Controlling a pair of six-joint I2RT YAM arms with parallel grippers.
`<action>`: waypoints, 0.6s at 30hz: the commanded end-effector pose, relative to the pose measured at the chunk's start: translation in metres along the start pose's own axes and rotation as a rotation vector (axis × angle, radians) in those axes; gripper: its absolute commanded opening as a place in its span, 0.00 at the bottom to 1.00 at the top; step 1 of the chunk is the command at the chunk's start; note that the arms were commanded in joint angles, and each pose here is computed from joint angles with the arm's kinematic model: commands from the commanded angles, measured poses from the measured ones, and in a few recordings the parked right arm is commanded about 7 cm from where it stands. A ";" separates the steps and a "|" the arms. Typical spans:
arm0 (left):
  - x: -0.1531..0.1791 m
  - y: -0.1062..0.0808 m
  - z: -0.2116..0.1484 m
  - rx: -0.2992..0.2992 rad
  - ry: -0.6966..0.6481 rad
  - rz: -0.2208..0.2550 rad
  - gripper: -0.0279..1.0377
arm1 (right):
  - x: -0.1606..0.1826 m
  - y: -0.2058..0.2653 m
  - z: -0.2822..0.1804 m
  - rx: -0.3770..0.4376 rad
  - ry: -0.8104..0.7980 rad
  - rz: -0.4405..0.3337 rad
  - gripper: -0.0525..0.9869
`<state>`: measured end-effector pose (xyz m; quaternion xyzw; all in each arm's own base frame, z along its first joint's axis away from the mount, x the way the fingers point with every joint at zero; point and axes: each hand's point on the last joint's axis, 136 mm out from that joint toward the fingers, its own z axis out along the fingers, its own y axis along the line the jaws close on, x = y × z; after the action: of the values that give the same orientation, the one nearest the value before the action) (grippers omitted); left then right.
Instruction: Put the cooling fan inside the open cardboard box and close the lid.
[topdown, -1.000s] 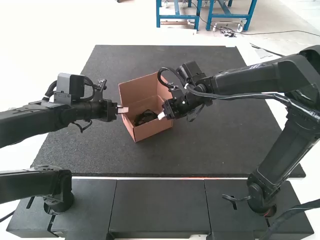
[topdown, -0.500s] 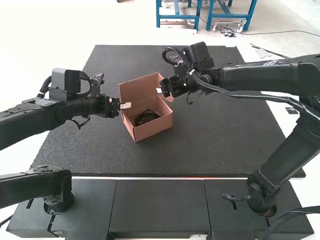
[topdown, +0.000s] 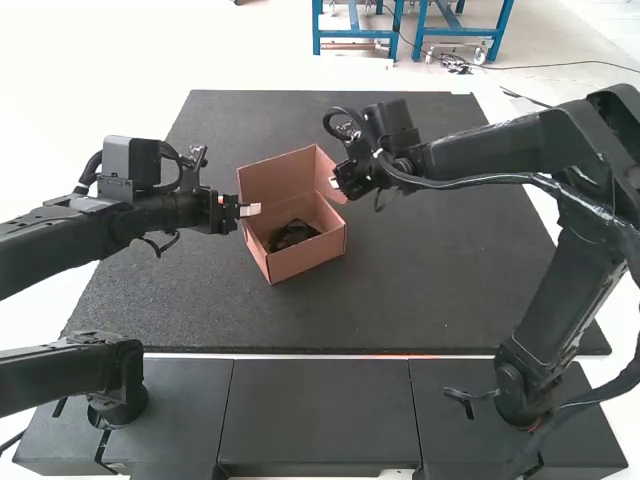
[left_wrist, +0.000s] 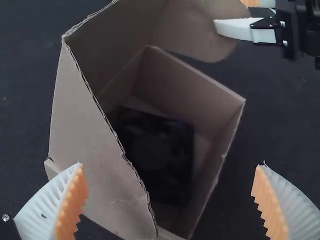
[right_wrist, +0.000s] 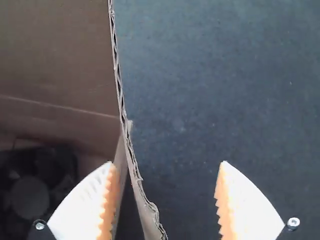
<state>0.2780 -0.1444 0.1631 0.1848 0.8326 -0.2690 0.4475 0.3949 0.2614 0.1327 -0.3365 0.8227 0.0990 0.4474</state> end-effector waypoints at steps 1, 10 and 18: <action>-0.019 0.001 -0.006 -0.017 -0.051 0.016 0.74 | -0.022 -0.003 -0.005 -0.024 -0.054 -0.017 0.29; -0.018 0.004 -0.003 -0.029 -0.046 0.012 0.74 | -0.022 0.010 -0.010 -0.082 -0.041 0.038 0.03; -0.015 0.011 0.000 -0.064 -0.029 0.003 0.74 | -0.032 0.046 -0.029 -0.145 -0.033 0.071 0.03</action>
<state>0.2837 -0.1394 0.1595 0.1735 0.8386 -0.2536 0.4499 0.3702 0.2781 0.1370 -0.3423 0.8302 0.1538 0.4123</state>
